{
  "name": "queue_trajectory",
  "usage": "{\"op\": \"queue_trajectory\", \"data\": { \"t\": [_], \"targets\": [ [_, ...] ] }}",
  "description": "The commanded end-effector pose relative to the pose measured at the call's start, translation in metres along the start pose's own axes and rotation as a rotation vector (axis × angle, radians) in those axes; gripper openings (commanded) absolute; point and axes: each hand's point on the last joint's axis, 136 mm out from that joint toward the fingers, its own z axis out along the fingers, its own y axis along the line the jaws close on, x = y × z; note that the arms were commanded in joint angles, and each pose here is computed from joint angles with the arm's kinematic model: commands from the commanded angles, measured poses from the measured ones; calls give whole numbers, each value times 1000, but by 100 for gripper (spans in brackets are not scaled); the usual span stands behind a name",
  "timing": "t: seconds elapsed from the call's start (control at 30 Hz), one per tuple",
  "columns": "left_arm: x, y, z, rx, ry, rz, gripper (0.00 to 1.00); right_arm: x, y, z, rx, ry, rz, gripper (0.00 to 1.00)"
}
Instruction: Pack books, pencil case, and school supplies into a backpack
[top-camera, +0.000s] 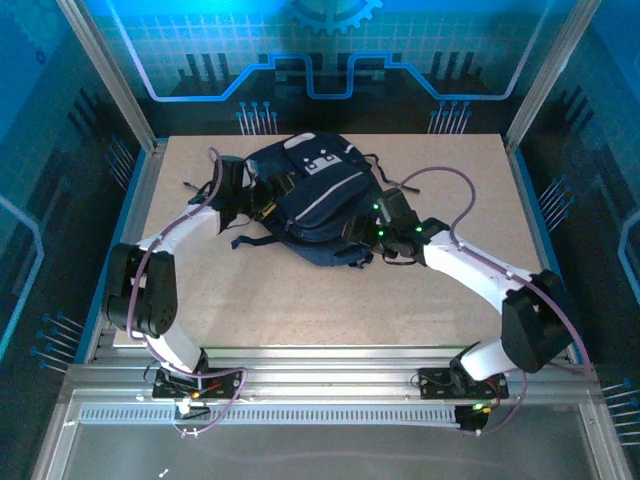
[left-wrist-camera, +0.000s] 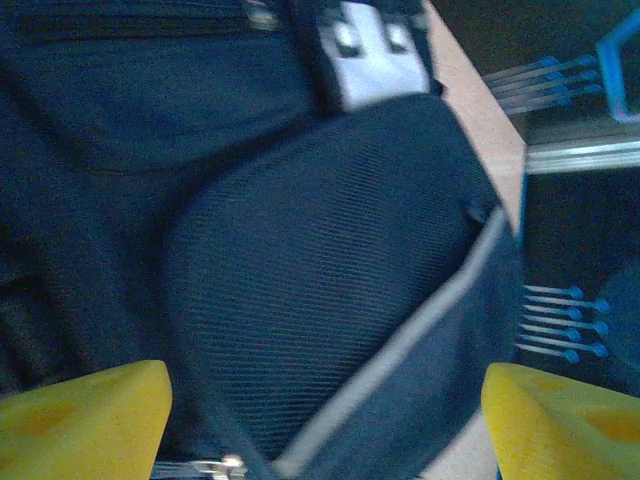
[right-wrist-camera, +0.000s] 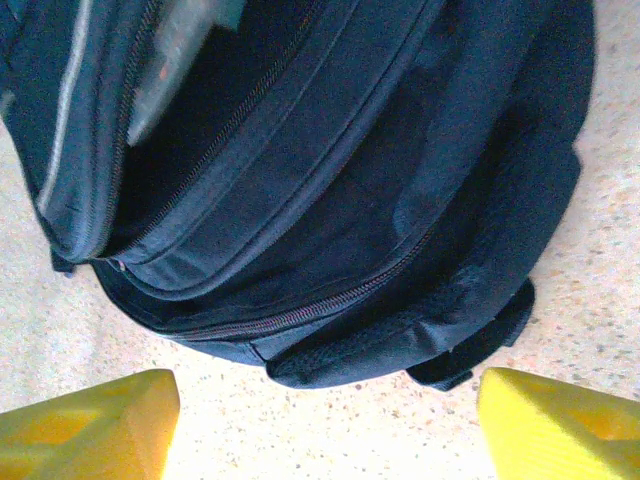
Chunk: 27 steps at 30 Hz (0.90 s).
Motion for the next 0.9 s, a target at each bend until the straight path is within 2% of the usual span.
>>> {"op": "queue_trajectory", "data": {
  "t": [0.0,0.13,0.27,0.4,0.47,0.53,0.77,0.87],
  "targets": [
    [-6,20,-4,-43,-67,-44,82,3,23,11,-36,6,-38,79],
    [-8,47,-1,-116,-102,-82,81,10,29,21,-24,20,-44,80],
    [-12,60,9,-137,-122,-107,81,14,26,27,-18,23,-36,80],
    [-17,74,28,-156,-124,-134,74,16,19,32,11,21,-25,80],
    [-18,76,38,-147,-117,-140,64,17,18,35,10,24,-22,80],
    [-15,80,47,-144,-103,-154,46,16,18,37,10,21,-21,80],
    [13,66,57,-114,-62,-126,0,17,28,41,-30,26,-46,80],
    [37,53,62,-89,-33,-135,0,18,43,33,-67,15,-95,79]
  ]
}}
